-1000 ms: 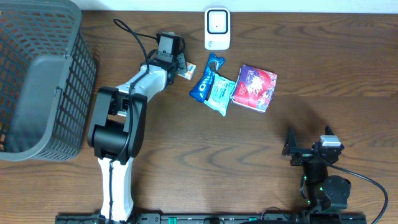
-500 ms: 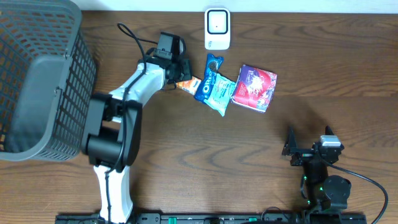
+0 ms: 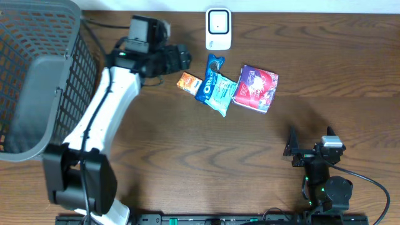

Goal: Scan the item barcode
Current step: 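Pull the left gripper back and hold it above the items, then reach the right gripper toward the pink-purple snack box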

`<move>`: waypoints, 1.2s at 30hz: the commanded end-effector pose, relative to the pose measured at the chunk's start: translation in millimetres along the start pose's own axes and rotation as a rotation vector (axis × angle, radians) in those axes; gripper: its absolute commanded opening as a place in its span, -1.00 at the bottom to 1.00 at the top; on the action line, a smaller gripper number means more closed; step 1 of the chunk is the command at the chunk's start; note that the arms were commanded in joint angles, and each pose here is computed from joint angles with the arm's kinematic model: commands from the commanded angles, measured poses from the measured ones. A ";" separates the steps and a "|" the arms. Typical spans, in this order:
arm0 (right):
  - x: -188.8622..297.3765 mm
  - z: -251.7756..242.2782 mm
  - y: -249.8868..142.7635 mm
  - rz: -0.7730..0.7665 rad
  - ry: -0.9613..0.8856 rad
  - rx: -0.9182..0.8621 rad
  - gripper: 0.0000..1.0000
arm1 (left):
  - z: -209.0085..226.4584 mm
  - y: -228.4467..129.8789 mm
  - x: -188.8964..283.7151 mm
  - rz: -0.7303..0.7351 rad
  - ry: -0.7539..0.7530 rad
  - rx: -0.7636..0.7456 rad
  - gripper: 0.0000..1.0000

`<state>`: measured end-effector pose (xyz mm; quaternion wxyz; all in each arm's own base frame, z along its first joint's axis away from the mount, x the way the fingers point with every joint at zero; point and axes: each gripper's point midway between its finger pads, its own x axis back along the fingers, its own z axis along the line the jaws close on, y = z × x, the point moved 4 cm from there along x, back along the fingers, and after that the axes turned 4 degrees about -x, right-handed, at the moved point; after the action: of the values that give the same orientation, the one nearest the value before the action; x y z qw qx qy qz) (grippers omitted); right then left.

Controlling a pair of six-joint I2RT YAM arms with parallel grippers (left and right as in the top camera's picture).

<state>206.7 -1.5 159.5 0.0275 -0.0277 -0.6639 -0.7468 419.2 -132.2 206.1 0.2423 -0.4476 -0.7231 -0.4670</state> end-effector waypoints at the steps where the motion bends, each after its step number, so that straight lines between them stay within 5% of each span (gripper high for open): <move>1: 0.1 -1.0 -0.8 0.002 -0.004 -0.014 0.98 | 9.6 -15.1 10.0 0.072 0.027 0.041 0.84; 12: 0.1 -1.0 -0.8 0.002 -0.004 -0.014 0.99 | 27.2 -61.0 19.7 0.288 0.135 0.089 0.96; 20: 0.1 -1.0 -0.8 0.002 -0.004 -0.014 0.99 | 67.9 -72.2 34.9 0.324 0.435 0.022 0.96; 29: 0.3 -7.8 0.3 -0.001 -0.057 0.161 0.99 | 68.9 -71.9 35.2 0.322 0.444 0.020 0.96; 36: 0.7 6.0 13.3 -0.067 0.041 0.088 0.99 | 68.8 -71.8 35.3 0.321 0.444 0.019 0.96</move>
<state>207.1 -5.0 164.5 0.0110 -0.0267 -0.7091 -0.7045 345.7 -70.5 168.9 0.4682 -0.4428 -0.5833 -0.4944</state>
